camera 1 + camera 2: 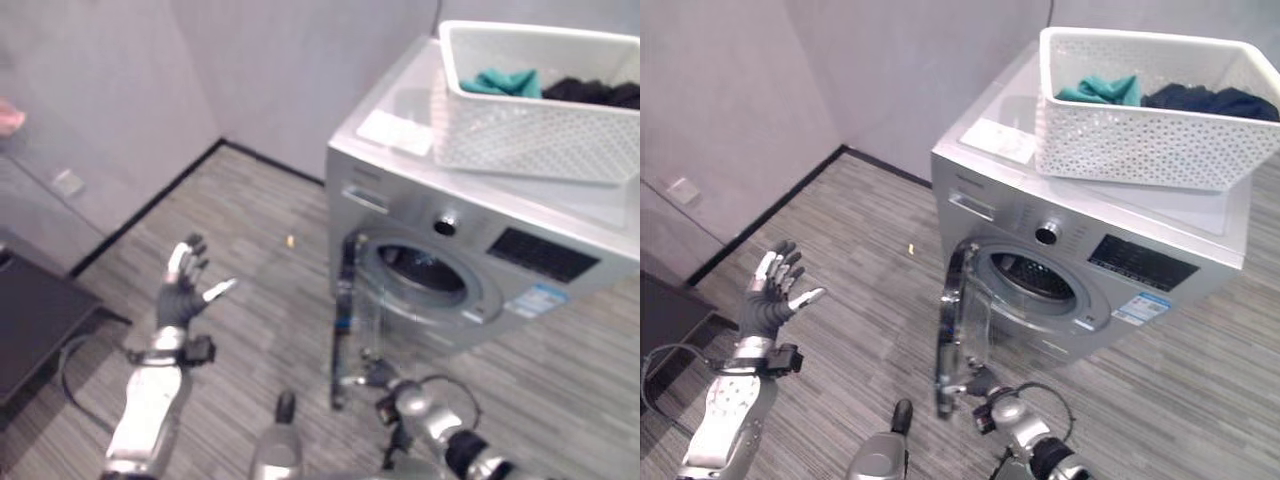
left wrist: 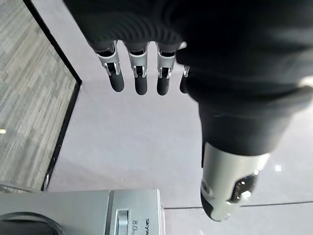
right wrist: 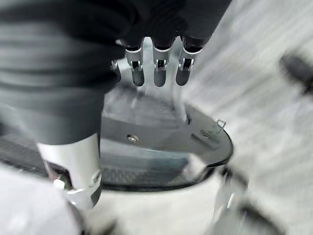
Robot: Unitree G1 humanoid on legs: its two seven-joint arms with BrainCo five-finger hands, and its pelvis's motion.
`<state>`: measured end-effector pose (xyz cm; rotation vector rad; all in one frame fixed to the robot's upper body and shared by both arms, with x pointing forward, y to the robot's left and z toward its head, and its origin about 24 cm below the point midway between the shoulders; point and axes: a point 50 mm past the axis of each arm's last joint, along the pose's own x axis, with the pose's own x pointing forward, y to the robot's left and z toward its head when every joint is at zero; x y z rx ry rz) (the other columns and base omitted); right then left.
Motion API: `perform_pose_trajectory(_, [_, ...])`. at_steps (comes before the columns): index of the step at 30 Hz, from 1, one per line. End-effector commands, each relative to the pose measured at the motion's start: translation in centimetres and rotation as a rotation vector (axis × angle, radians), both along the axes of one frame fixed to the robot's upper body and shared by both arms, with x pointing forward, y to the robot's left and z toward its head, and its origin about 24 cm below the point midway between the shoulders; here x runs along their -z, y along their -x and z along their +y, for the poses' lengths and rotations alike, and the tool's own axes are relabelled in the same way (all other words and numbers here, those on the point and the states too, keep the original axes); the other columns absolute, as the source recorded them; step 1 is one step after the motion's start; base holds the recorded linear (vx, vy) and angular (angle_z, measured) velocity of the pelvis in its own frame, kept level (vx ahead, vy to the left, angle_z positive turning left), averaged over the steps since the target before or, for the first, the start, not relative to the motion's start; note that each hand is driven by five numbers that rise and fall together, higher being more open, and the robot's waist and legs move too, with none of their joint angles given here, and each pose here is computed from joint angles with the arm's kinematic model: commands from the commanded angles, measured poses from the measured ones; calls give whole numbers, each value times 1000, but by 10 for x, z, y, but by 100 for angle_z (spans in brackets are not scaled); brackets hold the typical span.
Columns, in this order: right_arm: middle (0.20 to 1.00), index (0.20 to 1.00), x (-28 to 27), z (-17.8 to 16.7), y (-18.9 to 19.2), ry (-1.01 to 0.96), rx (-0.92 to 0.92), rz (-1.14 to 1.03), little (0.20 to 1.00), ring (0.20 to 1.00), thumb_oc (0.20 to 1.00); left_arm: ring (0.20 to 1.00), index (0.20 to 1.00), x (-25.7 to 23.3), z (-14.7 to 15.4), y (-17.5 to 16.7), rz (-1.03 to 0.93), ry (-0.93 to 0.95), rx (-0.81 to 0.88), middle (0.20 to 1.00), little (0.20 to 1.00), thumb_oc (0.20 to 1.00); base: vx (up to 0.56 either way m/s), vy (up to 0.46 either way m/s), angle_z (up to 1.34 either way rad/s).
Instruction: Grab the laundry basket,head to the washer,open it,put in the laundry and shut it.
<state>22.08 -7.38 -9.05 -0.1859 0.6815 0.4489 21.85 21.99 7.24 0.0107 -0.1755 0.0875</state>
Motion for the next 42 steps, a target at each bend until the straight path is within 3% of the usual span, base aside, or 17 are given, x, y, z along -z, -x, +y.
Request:
perform_pose_trajectory(1, [1000, 1000, -61, 88, -33, -288, -132, -179, 1000, 1000, 1000, 1000, 1000, -21, -7, 1, -78, -56, 110, 1000, 1000, 1000, 18, -19, 18])
perform_pose_trajectory(7, [1000, 1000, -65, 87, -35, -324, -110, -184, 1000, 1000, 1000, 1000, 1000, -20, -11, 1, -60, -82, 153, 1000, 1000, 1000, 10, -12, 16])
perform_pose_trajectory(11, [1000, 1000, -66, 60, -32, -295, -127, -242, 1000, 1000, 1000, 1000, 1000, -25, -8, 3, -45, -155, 196, 1000, 1000, 1000, 3, 6, 1])
perform_pose_trajectory(12, [1000, 1000, -62, 27, -25, -243, -113, -273, 1000, 1000, 1000, 1000, 1000, -28, -6, 6, 0, -223, 282, 1000, 1000, 1000, 11, 24, 5])
perform_pose_trajectory(13, [1000, 1000, -62, 27, -25, -243, -113, -273, 1000, 1000, 1000, 1000, 1000, -28, -6, 6, 0, -223, 282, 1000, 1000, 1000, 8, 34, -2])
perform_pose_trajectory(14, [1000, 1000, -58, 4, -19, -203, -83, -277, 1000, 1000, 1000, 1000, 1000, -31, -7, 9, 40, -269, 361, 1000, 1000, 1000, 17, 38, -23])
perform_pose_trajectory(15, [1000, 1000, -53, -40, 4, -145, -22, -266, 1000, 1000, 1000, 1000, 1000, -44, 1, 19, 112, -427, 462, 1000, 1000, 1000, 31, 43, -29])
perform_pose_trajectory(19, [1000, 1000, -42, -132, 72, 87, 83, -137, 1000, 1000, 1000, 1000, 1000, -53, 19, 35, 442, -699, 678, 1000, 1000, 1000, 45, 5, -35])
perform_pose_trajectory(24, [1000, 1000, -43, -164, 84, 187, 81, -86, 1000, 1000, 1000, 1000, 1000, -27, 12, 32, 720, -727, 951, 1000, 1000, 1000, 20, 46, -91])
perform_pose_trajectory(26, [1000, 1000, -50, -160, 64, 208, 33, -142, 1000, 1000, 1000, 1000, 1000, 5, -8, -1, 767, -716, 1040, 1000, 1000, 1000, 53, 82, -70])
perform_pose_trajectory(30, [1000, 1000, -62, -157, 48, 221, 43, -216, 1000, 1000, 1000, 1000, 1000, 54, -31, -28, 766, -562, 923, 1000, 1000, 1000, 37, 26, -69])
perform_pose_trajectory(33, [1000, 1000, -72, -171, 43, 283, 118, -261, 1000, 1000, 1000, 1000, 1000, 109, -30, -18, 892, -444, 776, 1000, 1000, 1000, 30, 32, -18])
perform_pose_trajectory(37, [1000, 1000, -79, -176, 46, 266, 149, -281, 1000, 1000, 1000, 1000, 1000, 108, -29, 3, 889, -339, 810, 1000, 1000, 1000, 18, 15, -18])
perform_pose_trajectory(42, [1000, 1000, -87, -181, 43, 265, 154, -304, 1000, 1000, 1000, 1000, 1000, 105, 9, 5, 938, -592, 718, 1000, 1000, 1000, 2, -38, -10])
